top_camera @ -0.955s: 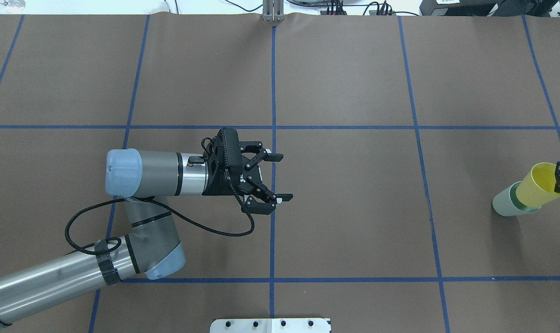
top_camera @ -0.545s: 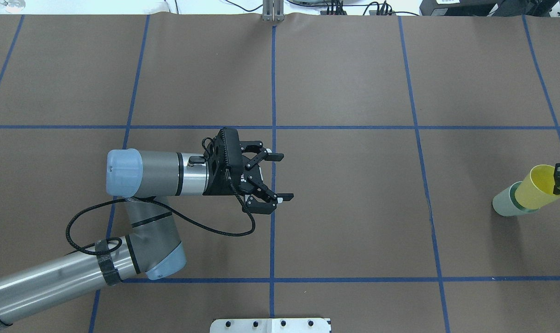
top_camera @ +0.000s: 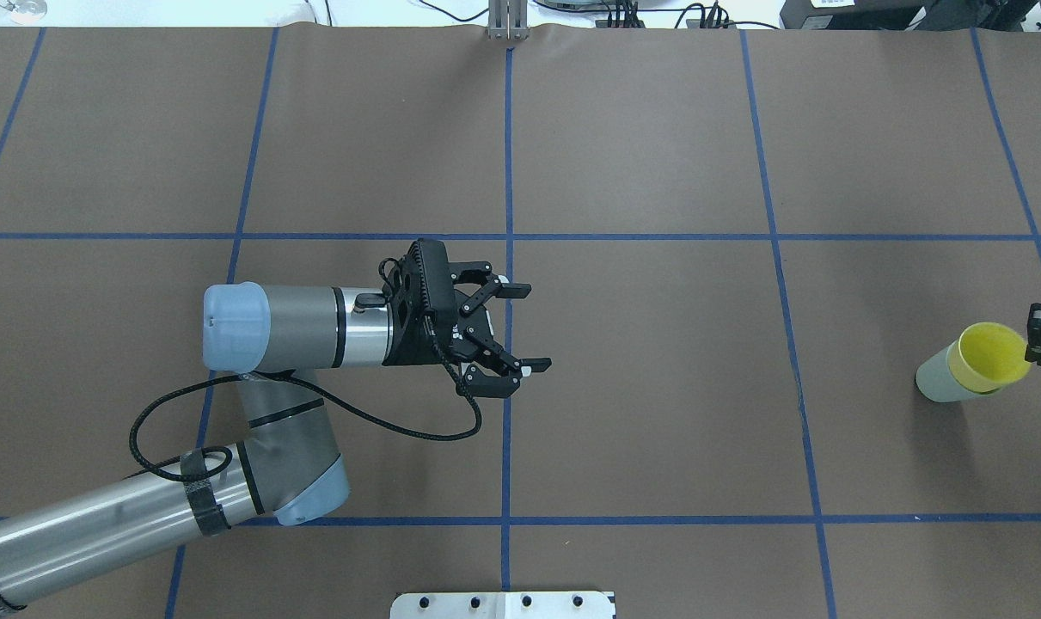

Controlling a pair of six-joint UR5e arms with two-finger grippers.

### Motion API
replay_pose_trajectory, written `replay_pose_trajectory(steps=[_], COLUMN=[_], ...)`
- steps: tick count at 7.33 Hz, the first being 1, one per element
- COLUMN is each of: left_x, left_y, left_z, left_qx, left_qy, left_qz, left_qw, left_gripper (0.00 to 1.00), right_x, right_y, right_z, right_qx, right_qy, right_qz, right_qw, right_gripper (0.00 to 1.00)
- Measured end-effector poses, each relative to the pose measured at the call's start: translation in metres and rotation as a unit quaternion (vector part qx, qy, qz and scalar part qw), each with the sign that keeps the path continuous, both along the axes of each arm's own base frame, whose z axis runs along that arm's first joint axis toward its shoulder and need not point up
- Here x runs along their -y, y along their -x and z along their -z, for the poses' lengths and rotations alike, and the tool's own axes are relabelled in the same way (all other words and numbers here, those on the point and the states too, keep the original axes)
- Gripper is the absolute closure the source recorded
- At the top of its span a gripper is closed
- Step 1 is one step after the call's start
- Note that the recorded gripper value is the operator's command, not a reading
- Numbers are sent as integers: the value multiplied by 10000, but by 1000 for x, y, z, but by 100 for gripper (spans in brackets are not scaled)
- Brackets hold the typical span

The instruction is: Transfer and stack yellow cup on green cup

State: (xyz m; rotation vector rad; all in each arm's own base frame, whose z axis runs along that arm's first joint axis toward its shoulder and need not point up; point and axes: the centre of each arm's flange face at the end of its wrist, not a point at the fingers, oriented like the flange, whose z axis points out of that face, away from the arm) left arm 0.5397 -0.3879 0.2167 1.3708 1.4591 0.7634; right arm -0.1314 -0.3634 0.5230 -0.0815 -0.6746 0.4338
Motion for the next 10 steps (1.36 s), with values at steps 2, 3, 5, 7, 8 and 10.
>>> replay_pose_trajectory(steps=[2, 3, 5, 7, 8, 10], left_x=[4, 9, 35, 87, 115, 172], left_y=[1, 2, 19, 80, 119, 206], left_z=[2, 1, -33, -125, -171, -242], left_qx=[-59, -131, 0, 603, 915, 1653], left_qy=[161, 435, 1074, 1610, 1906, 2692], left_qz=[141, 311, 625, 1261, 1626, 1895], left_qw=[9998, 9985, 9922, 9770, 9638, 9297], left_gripper=[1, 1, 1, 1, 1, 1], right_x=[0, 3, 16, 34, 46, 58], right_y=[0, -1, -2, -4, -2, -1], right_z=[6, 12, 24, 33, 35, 35], right_qx=[63, 120, 204, 261, 279, 268], right_qy=[-42, -102, -251, -377, -424, -478], right_qz=[25, 22, -57, -186, -232, -279], right_qw=[10000, 9999, 9995, 9988, 9984, 9981], right_gripper=[0, 0, 0, 0, 0, 0])
